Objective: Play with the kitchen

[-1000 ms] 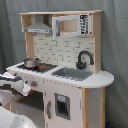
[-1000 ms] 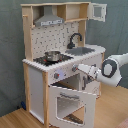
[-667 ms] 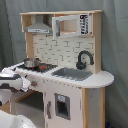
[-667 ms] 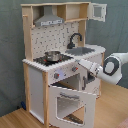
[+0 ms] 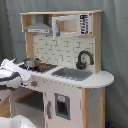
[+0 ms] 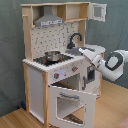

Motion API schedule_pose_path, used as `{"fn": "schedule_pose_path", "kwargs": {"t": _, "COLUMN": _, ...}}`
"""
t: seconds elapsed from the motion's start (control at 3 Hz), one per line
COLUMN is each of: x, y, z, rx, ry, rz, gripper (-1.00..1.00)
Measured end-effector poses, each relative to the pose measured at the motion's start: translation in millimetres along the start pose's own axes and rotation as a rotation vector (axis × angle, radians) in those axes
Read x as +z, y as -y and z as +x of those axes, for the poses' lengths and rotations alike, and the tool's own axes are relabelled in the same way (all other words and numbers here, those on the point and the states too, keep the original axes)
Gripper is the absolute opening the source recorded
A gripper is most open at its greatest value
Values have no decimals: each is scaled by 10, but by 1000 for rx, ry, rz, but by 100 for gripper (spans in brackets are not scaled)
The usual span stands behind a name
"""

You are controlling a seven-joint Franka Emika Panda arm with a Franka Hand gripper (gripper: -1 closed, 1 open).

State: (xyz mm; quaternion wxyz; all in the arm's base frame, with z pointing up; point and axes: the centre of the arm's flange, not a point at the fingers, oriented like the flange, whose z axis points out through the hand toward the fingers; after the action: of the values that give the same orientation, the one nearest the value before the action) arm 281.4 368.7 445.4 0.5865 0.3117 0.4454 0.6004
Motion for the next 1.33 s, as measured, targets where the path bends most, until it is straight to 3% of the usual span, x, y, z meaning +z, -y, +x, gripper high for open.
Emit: {"fn": "schedule_pose_path", "kwargs": {"t": 1.33, "x": 81, "y": -560, "z": -156, "rx": 101, "ry": 256, "rz": -127, "gripper": 100}}
